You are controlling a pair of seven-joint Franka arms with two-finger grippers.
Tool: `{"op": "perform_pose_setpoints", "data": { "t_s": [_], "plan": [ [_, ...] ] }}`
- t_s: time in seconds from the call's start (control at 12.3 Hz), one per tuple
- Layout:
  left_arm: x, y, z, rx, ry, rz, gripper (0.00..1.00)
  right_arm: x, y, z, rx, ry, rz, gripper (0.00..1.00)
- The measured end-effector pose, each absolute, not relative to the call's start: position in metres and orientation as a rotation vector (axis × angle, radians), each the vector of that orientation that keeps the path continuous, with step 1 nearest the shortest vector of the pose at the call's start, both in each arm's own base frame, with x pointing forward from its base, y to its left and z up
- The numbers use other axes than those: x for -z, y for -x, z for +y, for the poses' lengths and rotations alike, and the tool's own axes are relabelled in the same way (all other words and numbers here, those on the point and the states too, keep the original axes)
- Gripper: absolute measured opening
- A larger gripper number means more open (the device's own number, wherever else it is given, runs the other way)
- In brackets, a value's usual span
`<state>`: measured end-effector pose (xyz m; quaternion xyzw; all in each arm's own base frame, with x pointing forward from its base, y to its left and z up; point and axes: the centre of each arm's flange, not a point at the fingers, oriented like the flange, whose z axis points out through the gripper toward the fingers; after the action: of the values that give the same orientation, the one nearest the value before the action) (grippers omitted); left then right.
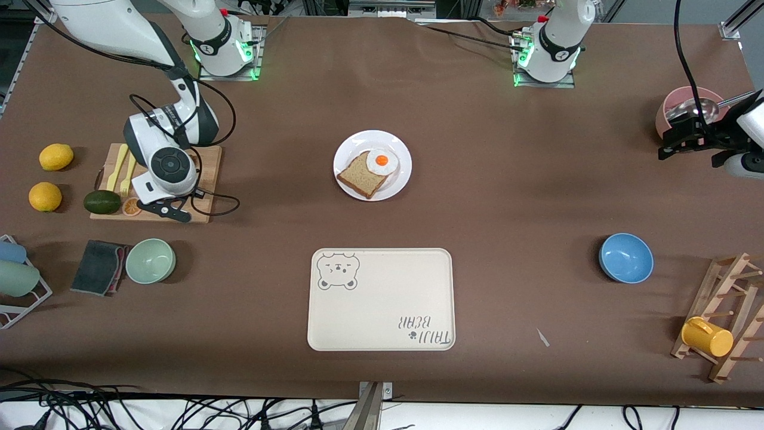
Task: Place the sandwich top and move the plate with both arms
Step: 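Close the right gripper on the bread slice's crust, then lift the bread slice with the right gripper and carry it to the plate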
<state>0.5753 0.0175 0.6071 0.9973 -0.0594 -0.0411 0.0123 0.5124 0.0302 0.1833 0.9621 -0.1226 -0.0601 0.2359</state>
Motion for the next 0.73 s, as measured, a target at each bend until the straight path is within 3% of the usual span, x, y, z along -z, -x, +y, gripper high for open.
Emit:
{"op": "perform_pose_setpoints", "data": {
  "t_s": [0.41, 0.73],
  "plan": [
    [-0.606, -0.576, 0.018, 0.130, -3.109, -0.185, 1.00, -0.185, -0.514, 0.032, 0.160, -2.637, -0.343, 0.04],
    [-0.606, -0.576, 0.018, 0.130, -3.109, -0.184, 1.00, -0.219, -0.537, 0.066, 0.176, -2.584, -0.307, 0.04]
  ]
}}
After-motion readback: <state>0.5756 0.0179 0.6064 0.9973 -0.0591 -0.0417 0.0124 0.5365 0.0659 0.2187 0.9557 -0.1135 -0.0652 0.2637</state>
